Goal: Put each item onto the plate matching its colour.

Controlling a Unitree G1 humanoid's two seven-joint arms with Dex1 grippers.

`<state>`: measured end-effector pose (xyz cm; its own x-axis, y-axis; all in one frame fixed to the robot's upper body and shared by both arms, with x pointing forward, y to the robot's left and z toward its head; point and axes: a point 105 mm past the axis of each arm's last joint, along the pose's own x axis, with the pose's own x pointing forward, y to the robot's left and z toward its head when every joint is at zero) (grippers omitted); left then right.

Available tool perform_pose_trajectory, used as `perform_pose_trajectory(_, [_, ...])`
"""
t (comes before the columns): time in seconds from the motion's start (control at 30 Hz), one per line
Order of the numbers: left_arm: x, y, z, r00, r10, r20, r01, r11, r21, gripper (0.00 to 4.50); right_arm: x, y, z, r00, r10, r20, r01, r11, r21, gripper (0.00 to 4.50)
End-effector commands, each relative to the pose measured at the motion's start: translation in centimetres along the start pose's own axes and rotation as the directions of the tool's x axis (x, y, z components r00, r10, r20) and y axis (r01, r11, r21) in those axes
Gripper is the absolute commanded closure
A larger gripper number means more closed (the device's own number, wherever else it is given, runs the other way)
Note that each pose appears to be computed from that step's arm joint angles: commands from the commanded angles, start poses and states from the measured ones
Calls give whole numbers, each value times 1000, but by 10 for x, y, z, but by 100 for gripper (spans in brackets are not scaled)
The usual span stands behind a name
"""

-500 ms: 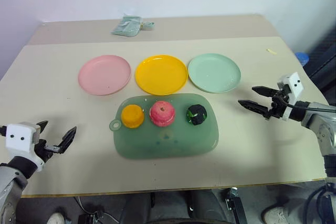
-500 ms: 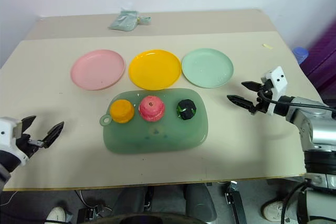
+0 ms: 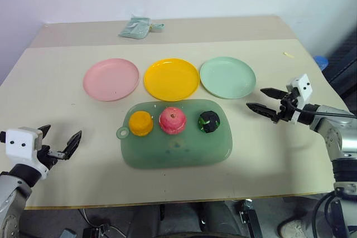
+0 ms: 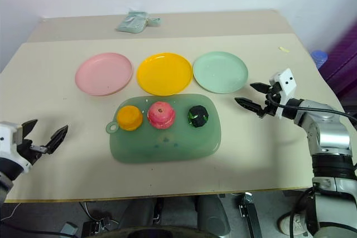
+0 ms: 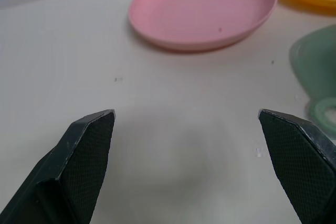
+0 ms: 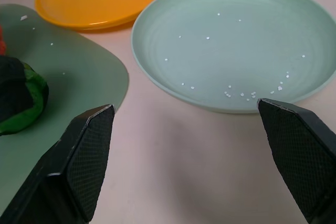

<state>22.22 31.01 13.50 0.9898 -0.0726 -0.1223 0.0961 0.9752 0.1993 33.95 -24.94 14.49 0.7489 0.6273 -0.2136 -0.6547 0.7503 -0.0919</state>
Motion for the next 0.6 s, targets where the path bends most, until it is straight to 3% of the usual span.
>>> perform_pose_trajectory(0.03, [8,0,10,999,-5,41,6,1000,-10,3,-4,-4,18,995,-60,85,64,997,-44,7])
perform_pose_trajectory(0.4, [54,-24,43,961,-241,133,248,968,-38,0,-16,28,40,991,-1,135,8,999,-49,4])
perform_pose_trajectory(0.6, [56,-72,69,822,-545,164,552,834,3,0,-20,65,46,982,159,100,-153,986,-63,4])
